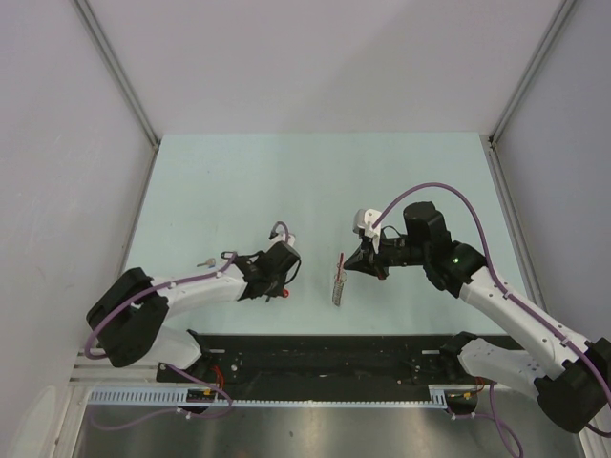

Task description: Put the keys on the keyring

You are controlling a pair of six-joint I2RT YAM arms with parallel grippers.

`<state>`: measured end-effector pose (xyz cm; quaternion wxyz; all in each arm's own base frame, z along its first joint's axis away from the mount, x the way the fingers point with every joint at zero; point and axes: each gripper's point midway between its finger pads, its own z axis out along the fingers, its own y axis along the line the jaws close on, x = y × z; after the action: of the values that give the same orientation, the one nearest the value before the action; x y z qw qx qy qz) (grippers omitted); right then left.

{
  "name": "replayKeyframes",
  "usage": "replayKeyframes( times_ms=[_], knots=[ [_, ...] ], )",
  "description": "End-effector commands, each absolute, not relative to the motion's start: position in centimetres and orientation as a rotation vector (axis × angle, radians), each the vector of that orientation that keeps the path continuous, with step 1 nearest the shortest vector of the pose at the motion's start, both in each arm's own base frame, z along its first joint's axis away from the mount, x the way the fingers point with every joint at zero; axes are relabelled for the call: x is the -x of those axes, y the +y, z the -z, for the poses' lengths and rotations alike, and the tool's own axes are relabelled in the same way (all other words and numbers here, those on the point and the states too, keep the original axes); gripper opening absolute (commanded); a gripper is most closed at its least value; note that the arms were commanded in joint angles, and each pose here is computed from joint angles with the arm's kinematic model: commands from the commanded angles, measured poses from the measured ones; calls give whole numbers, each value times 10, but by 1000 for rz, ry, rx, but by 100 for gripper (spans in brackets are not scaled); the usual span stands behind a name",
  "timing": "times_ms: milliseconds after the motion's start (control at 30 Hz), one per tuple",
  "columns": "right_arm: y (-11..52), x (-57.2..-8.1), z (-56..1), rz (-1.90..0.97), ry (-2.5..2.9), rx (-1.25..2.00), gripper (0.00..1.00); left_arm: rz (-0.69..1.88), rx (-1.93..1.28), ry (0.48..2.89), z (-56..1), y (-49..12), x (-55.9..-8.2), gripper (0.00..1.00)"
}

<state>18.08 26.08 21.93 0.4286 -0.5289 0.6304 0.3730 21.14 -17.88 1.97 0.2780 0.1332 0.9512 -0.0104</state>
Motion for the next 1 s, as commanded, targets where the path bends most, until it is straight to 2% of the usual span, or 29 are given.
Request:
replayKeyframes(
  times_ms=[0,200,433,633,833,967],
  knots=[
    [264,-182,-247,-911,1481,1311,0,24,-362,2513,-41,-187,-223,1],
    [262,-182,-249,-903,1475,1305,0,69,-466,2493,-68,-213,-240,0],
    [261,-181,-252,-898,1470,1303,0,65,-649,2582,-59,-237,-243,0],
    [259,-181,-253,-882,1471,1295,0,-47,-819,2653,-52,-233,-236,0],
    [258,-182,-253,-868,1479,1289,0,-80,-800,2618,-78,-216,-227,0],
    [259,-183,-252,-872,1480,1292,0,-157,-832,2654,-72,-197,-216,0]
  ],
)
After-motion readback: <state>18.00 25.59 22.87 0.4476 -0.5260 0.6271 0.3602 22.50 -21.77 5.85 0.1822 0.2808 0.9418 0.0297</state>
